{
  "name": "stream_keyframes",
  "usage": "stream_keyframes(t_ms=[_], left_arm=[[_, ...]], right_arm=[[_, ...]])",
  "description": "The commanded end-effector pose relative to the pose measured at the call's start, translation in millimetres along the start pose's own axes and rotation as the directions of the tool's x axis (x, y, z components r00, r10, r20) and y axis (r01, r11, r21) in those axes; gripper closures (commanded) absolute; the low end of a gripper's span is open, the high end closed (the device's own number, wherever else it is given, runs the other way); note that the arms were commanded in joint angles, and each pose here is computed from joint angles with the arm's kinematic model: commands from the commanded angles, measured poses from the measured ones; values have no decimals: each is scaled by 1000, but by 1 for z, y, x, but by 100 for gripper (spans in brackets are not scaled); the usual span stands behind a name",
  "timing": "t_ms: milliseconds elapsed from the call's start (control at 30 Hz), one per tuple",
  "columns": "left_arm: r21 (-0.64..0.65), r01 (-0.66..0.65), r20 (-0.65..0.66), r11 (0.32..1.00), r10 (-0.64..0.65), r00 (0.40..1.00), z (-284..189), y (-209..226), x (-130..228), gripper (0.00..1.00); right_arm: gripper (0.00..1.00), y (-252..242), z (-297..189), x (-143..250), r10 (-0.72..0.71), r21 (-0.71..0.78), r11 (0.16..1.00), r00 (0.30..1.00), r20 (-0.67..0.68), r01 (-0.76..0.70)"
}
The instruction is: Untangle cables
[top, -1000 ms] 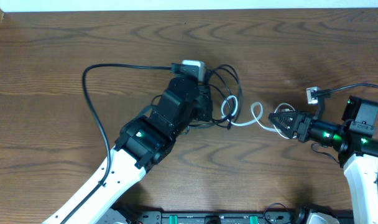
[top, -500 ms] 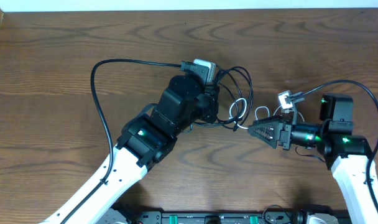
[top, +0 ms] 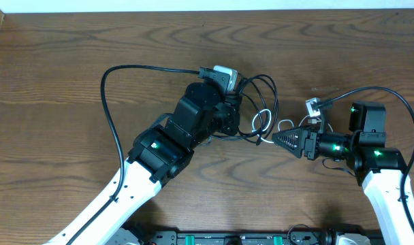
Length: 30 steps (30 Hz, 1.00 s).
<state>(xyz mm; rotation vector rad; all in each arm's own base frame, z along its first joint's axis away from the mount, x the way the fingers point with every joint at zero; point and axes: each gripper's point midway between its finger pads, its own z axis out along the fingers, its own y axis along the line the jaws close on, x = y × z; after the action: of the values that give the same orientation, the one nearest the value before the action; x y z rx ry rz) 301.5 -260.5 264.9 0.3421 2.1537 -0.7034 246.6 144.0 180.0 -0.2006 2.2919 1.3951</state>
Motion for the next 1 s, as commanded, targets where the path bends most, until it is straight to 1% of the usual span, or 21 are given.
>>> stream_keyframes(t_ms=[0, 100, 167, 233, 300, 467, 600, 767, 800, 833, 900, 933, 967], left_arm=[[20, -16, 8, 1000, 16, 1000, -2, -4, -3, 93], [38, -16, 0, 999, 16, 1000, -2, -7, -2, 92], [67, -16, -12, 998, 17, 1000, -2, -12, 0, 93], [83, -16, -19, 996, 17, 1000, -2, -15, 1, 92], [84, -16, -19, 996, 17, 1000, -2, -15, 1, 92], [84, -15, -20, 996, 17, 1000, -2, -15, 2, 93], [79, -14, -33, 997, 17, 999, -2, -13, 5, 93], [80, -10, -33, 997, 12, 999, -2, -14, 5, 92], [80, 1, -34, 997, 1, 999, -2, -14, 5, 93], [80, 16, -36, 997, -13, 999, -2, -14, 5, 93], [89, 28, -41, 996, -24, 999, -3, -16, 6, 93], [99, 28, -45, 995, -24, 999, -3, -17, 6, 93], [99, 28, -46, 995, -24, 999, -3, -17, 6, 93]], right_arm=[[43, 0, 0, -3, -3, 23, 1000, 1000, 9, 3], [44, -1, 0, -4, 3, 25, 1000, 1000, 12, -3], [48, -1, 0, -4, 27, 25, 999, 1000, 14, -27], [57, -1, 0, -5, 35, 24, 999, 999, 16, -35], [60, 0, 0, -6, 25, 21, 999, 1000, 17, -26], [62, 4, 4, -9, -18, 17, 1000, 1000, 21, 17], [66, 2, 7, -11, 30, 38, 999, 999, 26, -31], [67, 11, 13, -14, 7, 14, 1000, 1000, 27, -7], [73, 14, 15, -13, 18, 8, 1000, 1000, 23, -18], [82, 16, 17, -12, 29, 2, 1000, 999, 16, -29], [96, 19, 22, -8, 46, -1, 999, 999, -4, -46], [99, 22, 24, -4, 42, -5, 999, 999, -20, -42], [98, 21, 26, -2, 45, -1, 999, 999, -26, -45]])
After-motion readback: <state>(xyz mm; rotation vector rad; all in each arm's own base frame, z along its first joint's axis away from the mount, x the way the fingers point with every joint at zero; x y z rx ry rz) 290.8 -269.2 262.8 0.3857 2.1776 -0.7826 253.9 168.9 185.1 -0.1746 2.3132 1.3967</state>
